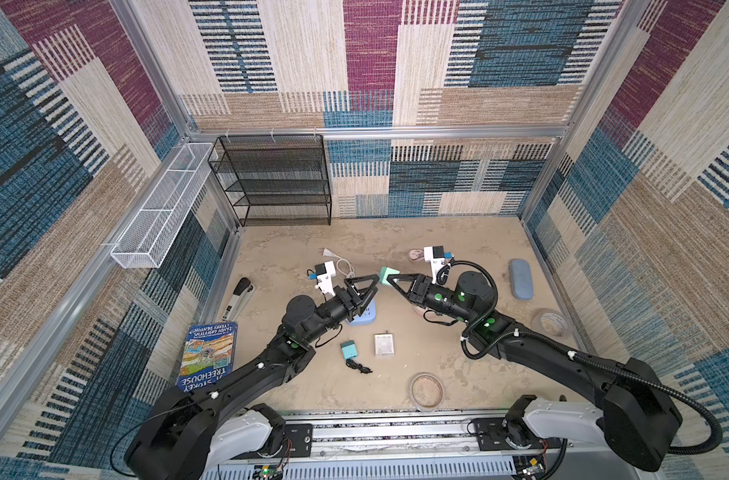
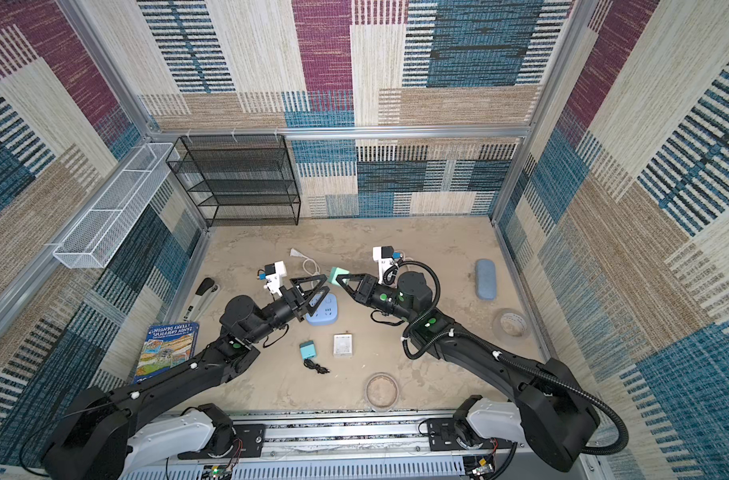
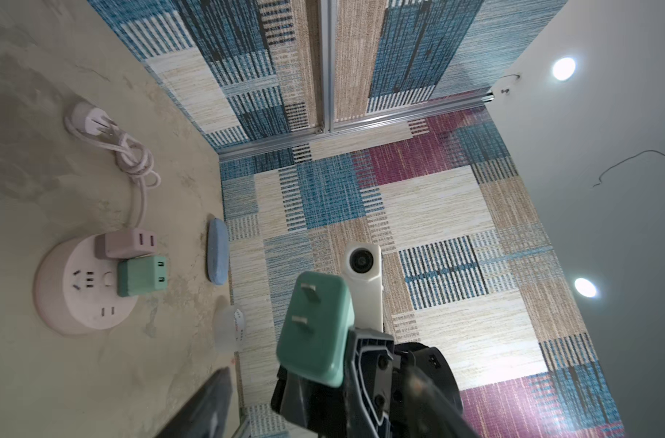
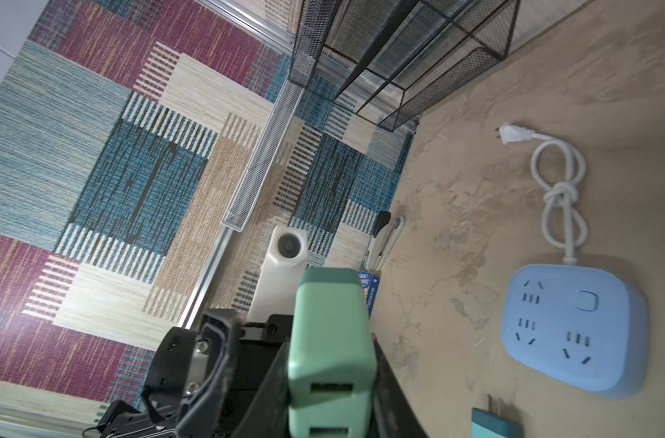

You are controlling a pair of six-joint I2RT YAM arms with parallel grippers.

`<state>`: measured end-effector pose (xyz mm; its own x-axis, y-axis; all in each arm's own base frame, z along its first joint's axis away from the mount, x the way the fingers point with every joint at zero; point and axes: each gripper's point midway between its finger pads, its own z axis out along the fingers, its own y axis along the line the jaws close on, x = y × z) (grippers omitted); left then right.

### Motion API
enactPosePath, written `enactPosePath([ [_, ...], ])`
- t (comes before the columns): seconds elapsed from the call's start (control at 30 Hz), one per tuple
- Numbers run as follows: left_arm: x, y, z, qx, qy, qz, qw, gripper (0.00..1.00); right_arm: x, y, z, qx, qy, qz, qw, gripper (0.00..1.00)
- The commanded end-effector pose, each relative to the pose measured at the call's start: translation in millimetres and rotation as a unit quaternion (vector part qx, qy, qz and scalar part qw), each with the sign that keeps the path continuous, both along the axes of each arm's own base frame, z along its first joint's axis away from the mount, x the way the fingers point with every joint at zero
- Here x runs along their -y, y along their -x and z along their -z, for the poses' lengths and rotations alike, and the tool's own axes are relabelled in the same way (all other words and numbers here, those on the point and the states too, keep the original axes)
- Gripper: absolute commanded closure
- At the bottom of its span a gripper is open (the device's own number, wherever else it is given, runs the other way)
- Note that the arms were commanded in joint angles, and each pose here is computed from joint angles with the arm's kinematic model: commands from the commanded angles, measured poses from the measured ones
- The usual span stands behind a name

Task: Insert the plug
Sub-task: 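Withdraw the left gripper while the right gripper carries the charger over the pink strip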

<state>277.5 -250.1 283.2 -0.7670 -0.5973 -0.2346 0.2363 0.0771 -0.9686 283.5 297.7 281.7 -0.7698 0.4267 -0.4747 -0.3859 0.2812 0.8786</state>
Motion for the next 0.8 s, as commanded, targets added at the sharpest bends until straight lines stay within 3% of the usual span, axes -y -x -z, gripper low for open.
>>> enactPosePath([
  [0.0,-18.4,-0.1,31.2,-0.024,-0.13,-0.029,0.991,0.0,12.4,-6.2,19.9,-0.013,0.066,0.028,0.997,1.0],
  [0.07,-34.8,4.7,34.9,-0.022,-0.223,-0.044,0.974,0.0,21.0,-9.3,30.0,-0.022,0.116,0.043,0.992,1.0],
  [0.2,-62.2,14.6,44.7,-0.016,-0.393,-0.038,0.919,0.0,42.9,-17.4,44.5,-0.032,0.222,0.08,0.971,1.0],
  [0.3,-75.2,19.5,63.3,-0.034,-0.477,-0.013,0.878,0.01,58.4,-19.8,50.7,-0.039,0.281,0.099,0.954,1.0],
  [0.37,-78.1,22.1,76.4,-0.048,-0.507,0.007,0.861,0.06,65.2,-20.5,56.6,-0.047,0.315,0.102,0.943,1.0],
  [0.47,-76.0,24.2,91.5,-0.06,-0.519,0.028,0.852,0.1,70.0,-22.0,59.4,-0.051,0.346,0.099,0.931,1.0],
  [0.77,-66.1,20.9,94.6,-0.044,-0.504,0.04,0.861,0.11,68.6,-30.0,79.4,-0.089,0.421,0.048,0.901,1.0],
])
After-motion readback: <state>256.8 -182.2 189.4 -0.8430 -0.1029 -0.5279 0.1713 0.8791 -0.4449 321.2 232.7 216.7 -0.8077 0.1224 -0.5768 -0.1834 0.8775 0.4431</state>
